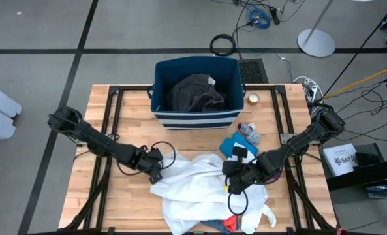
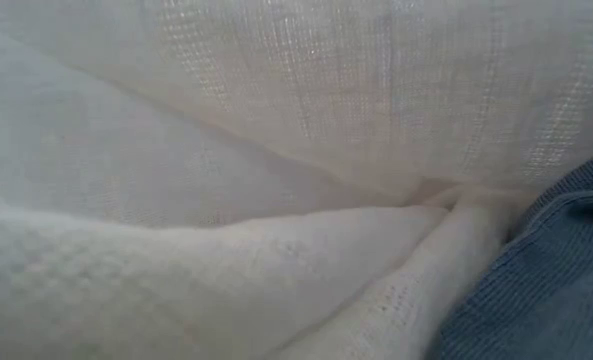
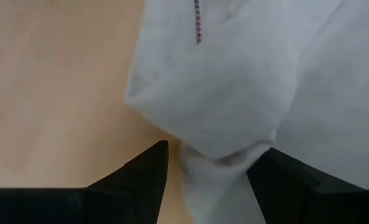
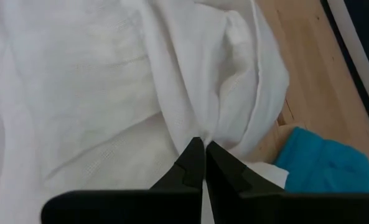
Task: Sort clothes
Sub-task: Put the white polo shirt into the blue laundry organizer
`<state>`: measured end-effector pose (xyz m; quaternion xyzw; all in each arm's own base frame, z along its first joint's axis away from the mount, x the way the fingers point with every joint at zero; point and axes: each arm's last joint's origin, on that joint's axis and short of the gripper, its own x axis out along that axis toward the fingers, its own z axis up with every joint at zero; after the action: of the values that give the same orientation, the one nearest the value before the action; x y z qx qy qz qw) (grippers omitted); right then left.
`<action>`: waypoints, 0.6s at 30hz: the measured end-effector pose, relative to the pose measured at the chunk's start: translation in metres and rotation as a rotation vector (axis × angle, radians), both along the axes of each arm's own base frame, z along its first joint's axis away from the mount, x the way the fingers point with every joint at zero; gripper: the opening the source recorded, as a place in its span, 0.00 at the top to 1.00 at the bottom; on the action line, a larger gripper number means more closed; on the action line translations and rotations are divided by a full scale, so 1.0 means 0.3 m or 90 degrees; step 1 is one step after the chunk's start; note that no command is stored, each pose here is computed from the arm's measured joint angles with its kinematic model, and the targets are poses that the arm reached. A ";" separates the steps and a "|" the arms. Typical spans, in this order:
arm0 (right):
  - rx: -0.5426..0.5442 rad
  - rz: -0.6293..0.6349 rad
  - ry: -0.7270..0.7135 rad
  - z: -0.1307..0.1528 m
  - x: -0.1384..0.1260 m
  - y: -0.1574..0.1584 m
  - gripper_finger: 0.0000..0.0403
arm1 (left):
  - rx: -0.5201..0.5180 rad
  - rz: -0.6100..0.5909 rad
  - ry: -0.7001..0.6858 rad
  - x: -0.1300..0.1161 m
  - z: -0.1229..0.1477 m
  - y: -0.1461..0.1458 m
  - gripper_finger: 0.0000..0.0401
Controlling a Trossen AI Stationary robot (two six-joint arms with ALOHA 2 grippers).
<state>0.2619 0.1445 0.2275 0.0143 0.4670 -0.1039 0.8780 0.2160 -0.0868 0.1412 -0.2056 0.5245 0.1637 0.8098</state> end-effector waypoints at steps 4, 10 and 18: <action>-0.002 0.003 -0.001 0.000 0.001 0.000 1.00 | 0.014 -0.007 -0.015 0.006 -0.004 0.007 0.49; 0.001 0.001 -0.014 0.003 0.005 0.002 1.00 | 0.031 -0.022 -0.014 0.004 -0.004 0.008 0.88; 0.005 0.000 -0.020 0.040 0.003 0.001 1.00 | 0.035 -0.055 -0.078 0.027 0.095 -0.001 0.98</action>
<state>0.2630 0.1449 0.2397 0.0193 0.4538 -0.1019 0.8850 0.2242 -0.0872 0.1696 -0.1700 0.4776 0.1300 0.8521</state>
